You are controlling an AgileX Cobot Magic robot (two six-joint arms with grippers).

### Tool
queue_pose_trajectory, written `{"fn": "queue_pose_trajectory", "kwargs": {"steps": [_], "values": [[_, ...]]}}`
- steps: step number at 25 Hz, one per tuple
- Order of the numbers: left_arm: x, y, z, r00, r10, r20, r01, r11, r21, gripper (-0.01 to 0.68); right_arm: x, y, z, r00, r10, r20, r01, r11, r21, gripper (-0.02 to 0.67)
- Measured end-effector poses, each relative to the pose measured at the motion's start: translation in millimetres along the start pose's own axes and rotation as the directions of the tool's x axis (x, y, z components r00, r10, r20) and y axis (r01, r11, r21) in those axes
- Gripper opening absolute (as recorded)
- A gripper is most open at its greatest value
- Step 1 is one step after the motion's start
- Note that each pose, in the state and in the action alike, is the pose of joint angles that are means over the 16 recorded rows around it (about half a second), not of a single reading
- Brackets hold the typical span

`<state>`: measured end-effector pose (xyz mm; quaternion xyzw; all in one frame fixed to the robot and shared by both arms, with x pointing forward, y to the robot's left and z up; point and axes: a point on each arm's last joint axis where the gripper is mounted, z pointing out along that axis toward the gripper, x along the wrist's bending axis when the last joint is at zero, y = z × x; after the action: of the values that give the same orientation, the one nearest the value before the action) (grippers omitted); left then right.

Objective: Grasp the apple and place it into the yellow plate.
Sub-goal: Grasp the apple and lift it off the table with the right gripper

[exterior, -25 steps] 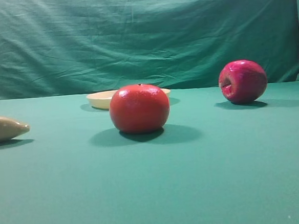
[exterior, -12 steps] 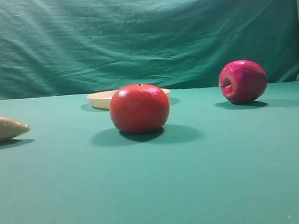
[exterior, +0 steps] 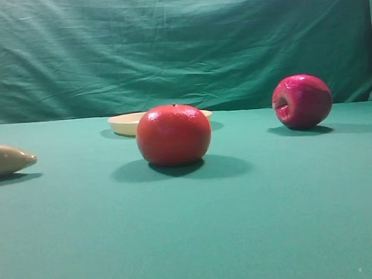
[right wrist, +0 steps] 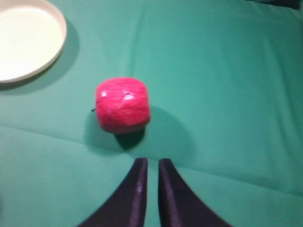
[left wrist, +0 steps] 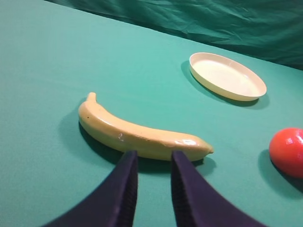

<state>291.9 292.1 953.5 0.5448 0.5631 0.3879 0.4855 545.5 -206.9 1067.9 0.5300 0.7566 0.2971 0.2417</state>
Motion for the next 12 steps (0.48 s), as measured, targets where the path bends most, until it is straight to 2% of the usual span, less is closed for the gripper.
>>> {"fn": "queue_pose_trajectory", "kwargs": {"steps": [5,12], "values": [[0.0,0.0,0.0,1.000,0.000,0.000,0.000,1.000,0.000,0.157,8.5,7.3,26.6,1.000,-0.013,-0.020,0.013,0.999,0.038,0.357],[0.0,0.0,0.0,1.000,0.000,0.000,0.000,1.000,0.000,0.157,8.0,2.6,63.3,1.000,0.025,-0.017,-0.023,0.993,0.118,0.596]]}}
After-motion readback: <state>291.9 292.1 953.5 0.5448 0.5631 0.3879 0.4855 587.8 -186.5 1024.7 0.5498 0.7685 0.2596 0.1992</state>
